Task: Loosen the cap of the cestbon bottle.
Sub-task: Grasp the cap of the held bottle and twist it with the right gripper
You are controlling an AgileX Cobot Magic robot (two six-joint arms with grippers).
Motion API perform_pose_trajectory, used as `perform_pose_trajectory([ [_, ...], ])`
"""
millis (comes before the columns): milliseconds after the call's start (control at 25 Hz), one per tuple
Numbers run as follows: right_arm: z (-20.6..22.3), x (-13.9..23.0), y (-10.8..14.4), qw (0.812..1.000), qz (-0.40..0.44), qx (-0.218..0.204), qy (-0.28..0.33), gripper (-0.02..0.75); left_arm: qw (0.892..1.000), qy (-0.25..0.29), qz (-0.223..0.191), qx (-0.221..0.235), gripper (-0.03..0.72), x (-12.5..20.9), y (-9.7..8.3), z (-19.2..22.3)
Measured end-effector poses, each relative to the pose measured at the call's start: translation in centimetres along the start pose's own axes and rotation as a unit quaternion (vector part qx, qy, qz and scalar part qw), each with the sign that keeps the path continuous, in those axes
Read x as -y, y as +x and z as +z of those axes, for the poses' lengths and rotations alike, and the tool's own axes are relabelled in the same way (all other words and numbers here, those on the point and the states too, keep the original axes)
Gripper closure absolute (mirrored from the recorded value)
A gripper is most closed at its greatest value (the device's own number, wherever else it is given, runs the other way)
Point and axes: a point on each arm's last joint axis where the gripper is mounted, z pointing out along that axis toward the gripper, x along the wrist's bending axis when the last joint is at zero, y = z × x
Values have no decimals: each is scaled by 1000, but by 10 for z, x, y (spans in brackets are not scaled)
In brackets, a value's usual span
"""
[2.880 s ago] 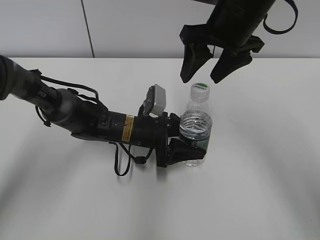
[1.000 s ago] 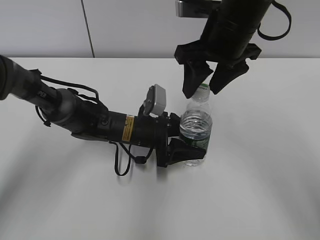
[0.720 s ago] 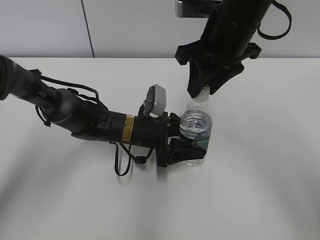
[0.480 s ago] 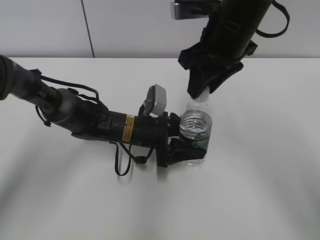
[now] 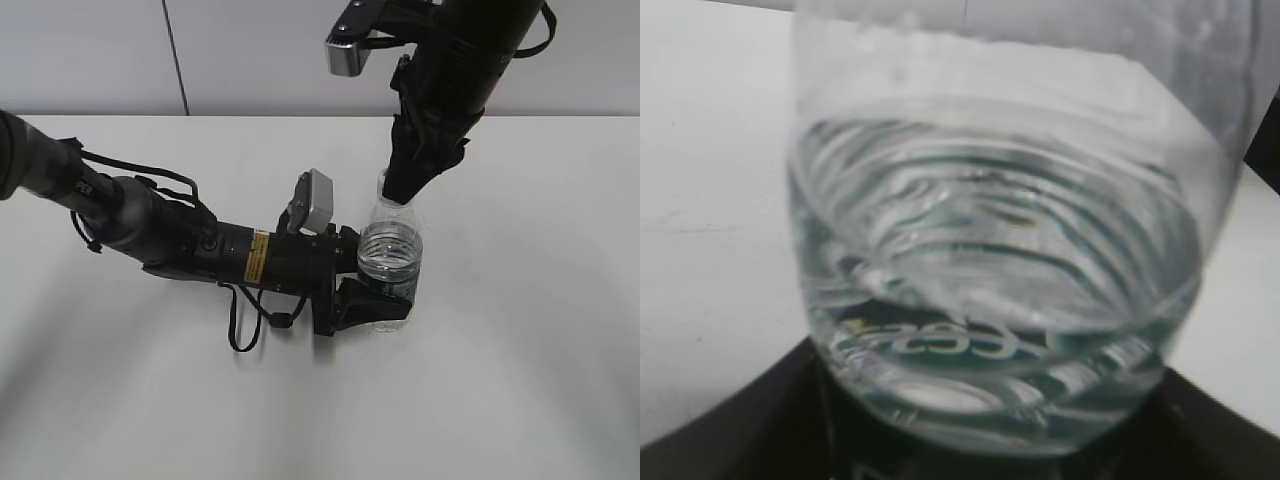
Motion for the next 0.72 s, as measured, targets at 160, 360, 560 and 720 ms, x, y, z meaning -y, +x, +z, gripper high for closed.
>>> perform_pose_trajectory([
  [160,0,0,0,999,39,0,0,384,1000,0,-1,0,156,0,0,0],
  [360,-6,-1,2,989,145,5,-6,112,1000,0,-1,0,156,0,0,0],
  [560,-26,-4,5,941,333,26,-45,93,1000,1,0,0,156,0,0,0],
  [720,-24,-5,3,876,479,22,-55,128,1000,1,0,1,156,0,0,1],
])
